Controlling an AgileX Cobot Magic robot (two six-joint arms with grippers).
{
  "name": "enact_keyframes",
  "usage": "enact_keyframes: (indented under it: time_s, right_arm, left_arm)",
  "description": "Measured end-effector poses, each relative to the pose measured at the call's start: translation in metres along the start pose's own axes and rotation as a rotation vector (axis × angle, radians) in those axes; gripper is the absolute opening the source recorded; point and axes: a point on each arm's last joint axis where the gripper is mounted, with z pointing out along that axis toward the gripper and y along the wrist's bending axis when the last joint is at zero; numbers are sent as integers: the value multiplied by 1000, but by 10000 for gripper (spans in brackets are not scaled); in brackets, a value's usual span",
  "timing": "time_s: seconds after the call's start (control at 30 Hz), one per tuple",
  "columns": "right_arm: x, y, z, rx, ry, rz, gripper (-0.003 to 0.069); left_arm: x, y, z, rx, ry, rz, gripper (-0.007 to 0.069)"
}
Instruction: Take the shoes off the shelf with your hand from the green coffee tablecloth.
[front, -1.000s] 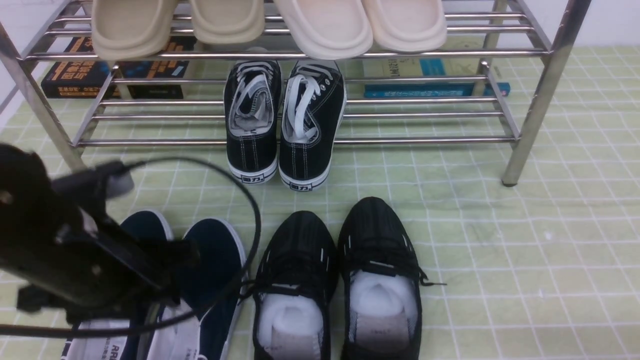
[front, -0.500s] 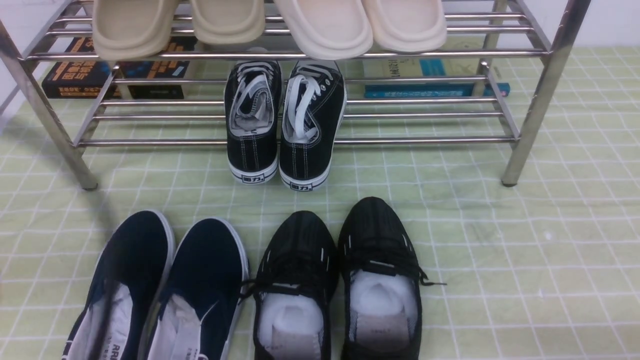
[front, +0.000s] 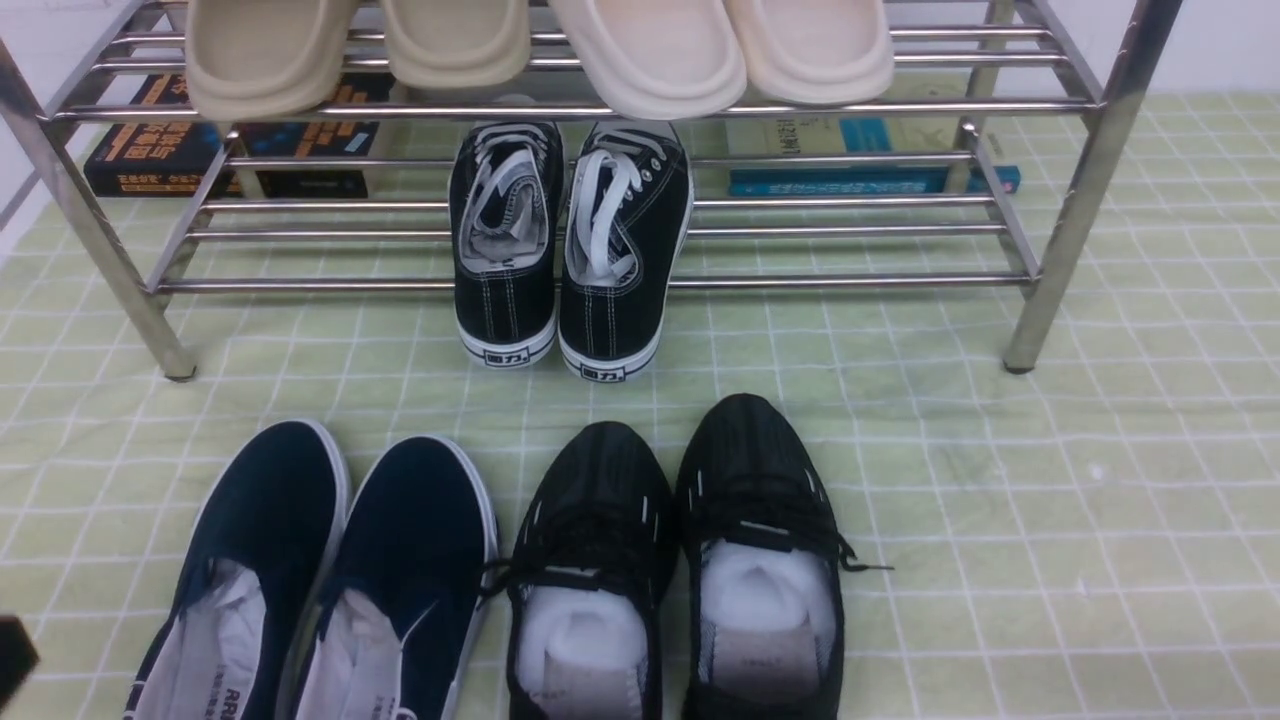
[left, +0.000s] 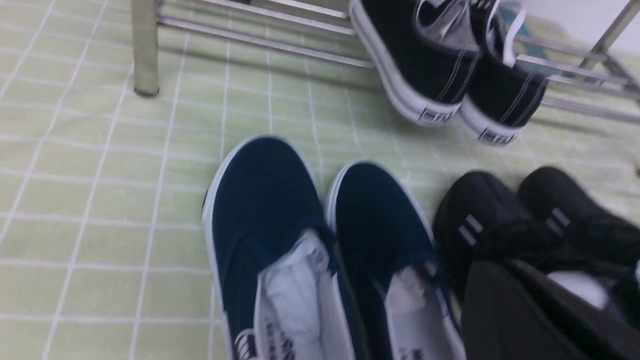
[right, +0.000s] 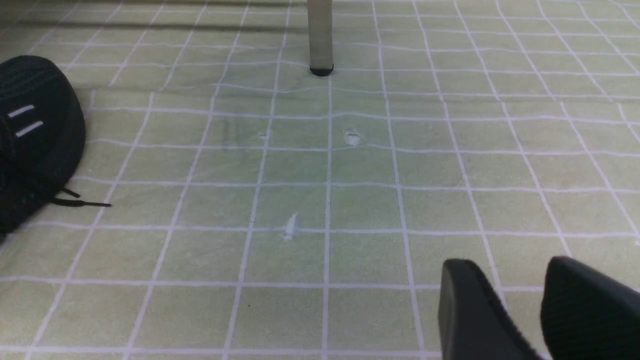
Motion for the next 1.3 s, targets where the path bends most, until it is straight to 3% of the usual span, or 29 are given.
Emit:
enact_keyframes:
  time_s: [0.4,0.8,0.93,1.1,1.3]
  right_arm:
    - [0,0,0,0,0,0,240]
    - [0,0,0,0,0,0,240]
    - [0,0,0,0,0,0,240]
    - [0,0,0,0,0,0,240]
    - [0,0,0,0,0,0,240]
  left_arm:
    - [17,7,14,-41,23,51,18]
    - [73,11,46,79,-16,117,28]
    - [81,19,44,-1,-81,164,32]
    - [90,29,47,-139,-83,110,35]
    - [89,33,46,-189,-91,111,37]
